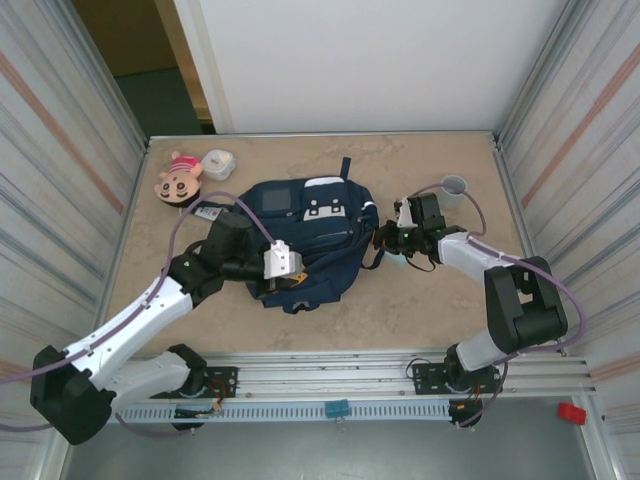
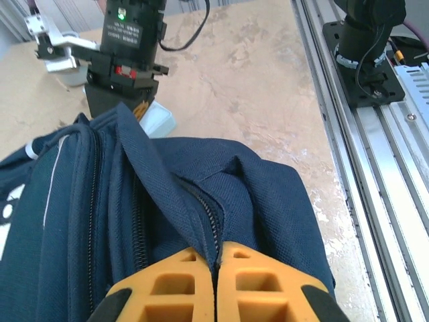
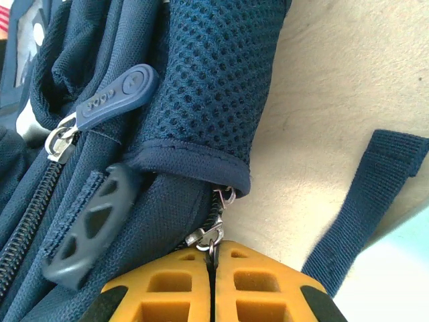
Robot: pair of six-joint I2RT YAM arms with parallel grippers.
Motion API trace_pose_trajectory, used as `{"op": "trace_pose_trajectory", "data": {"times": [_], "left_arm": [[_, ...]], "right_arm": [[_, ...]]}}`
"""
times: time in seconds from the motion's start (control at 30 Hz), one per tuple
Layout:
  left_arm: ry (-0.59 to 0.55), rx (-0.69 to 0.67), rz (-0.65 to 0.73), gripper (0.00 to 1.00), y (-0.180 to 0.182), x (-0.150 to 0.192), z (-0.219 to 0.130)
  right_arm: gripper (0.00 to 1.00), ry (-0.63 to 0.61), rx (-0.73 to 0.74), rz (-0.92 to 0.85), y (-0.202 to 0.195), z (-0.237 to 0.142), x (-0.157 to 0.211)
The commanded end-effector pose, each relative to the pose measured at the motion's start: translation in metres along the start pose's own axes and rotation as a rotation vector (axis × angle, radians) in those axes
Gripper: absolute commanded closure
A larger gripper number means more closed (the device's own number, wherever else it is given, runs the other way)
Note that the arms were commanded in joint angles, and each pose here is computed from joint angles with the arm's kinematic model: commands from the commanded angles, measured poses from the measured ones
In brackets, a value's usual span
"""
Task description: Pack books, pencil case, and school supplies into a backpack
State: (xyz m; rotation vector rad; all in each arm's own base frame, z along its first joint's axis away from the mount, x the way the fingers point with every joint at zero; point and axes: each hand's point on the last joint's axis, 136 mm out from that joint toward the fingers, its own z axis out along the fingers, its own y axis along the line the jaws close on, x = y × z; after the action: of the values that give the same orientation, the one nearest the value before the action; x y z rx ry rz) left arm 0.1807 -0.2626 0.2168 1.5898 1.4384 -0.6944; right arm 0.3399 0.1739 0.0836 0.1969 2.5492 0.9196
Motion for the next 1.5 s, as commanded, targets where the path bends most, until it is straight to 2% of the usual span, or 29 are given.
{"op": "trace_pose_trajectory", "data": {"times": [0.0,0.13,0.17,0.3,0.4,0.47,0.53,0.63,0.67,0.77,0.87,0.97,1.07,1.3,1.47], "left_arm": [[-0.17,0.011,0.106,1.0,-0.003,-0.054,-0.025],[-0.121,-0.001,0.088,1.0,0.0,-0.039,-0.017],[-0.112,-0.003,0.082,1.0,0.001,-0.036,-0.015],[-0.093,-0.004,0.067,1.0,0.005,-0.028,-0.005],[-0.072,-0.019,0.063,1.0,0.011,-0.021,0.005],[-0.066,-0.005,0.061,1.0,0.012,-0.016,0.014],[-0.057,0.006,0.062,0.99,0.013,-0.012,0.024],[-0.045,0.023,0.056,0.9,0.013,-0.007,0.039],[-0.046,0.029,0.047,0.84,0.013,-0.009,0.042],[-0.063,0.031,-0.03,0.56,0.016,-0.02,0.04],[-0.061,-0.024,-0.1,0.38,0.024,-0.027,0.028],[-0.031,-0.114,-0.159,0.33,0.034,-0.019,0.018],[0.059,-0.175,-0.172,0.33,0.036,0.007,0.017],[0.243,-0.135,-0.133,0.22,0.023,0.05,0.045],[0.324,-0.155,-0.125,0.2,0.033,0.071,0.072]], "right_arm": [[1.0,-0.131,0.093,0.027,-0.019,-0.005,-0.031],[0.99,-0.15,0.078,0.008,-0.011,-0.02,-0.028],[0.96,-0.154,0.072,-0.002,-0.007,-0.025,-0.027],[0.66,-0.164,0.049,-0.04,0.01,-0.051,-0.021],[0.52,-0.197,-0.003,-0.057,0.033,-0.075,-0.014],[0.47,-0.227,-0.037,-0.072,0.049,-0.091,-0.009],[0.45,-0.236,-0.038,-0.058,0.054,-0.101,-0.003],[0.42,-0.215,-0.048,-0.025,0.059,-0.106,0.01],[0.39,-0.203,-0.048,-0.025,0.06,-0.105,0.015],[0.35,-0.155,-0.025,-0.038,0.062,-0.098,0.032],[0.32,-0.105,0.02,-0.053,0.061,-0.091,0.047],[0.32,-0.057,0.054,-0.053,0.058,-0.082,0.059],[0.31,-0.01,0.094,-0.046,0.05,-0.072,0.07],[0.31,0.036,0.069,0.022,0.043,-0.052,0.086],[0.31,0.041,0.065,0.045,0.038,-0.047,0.091]]}}
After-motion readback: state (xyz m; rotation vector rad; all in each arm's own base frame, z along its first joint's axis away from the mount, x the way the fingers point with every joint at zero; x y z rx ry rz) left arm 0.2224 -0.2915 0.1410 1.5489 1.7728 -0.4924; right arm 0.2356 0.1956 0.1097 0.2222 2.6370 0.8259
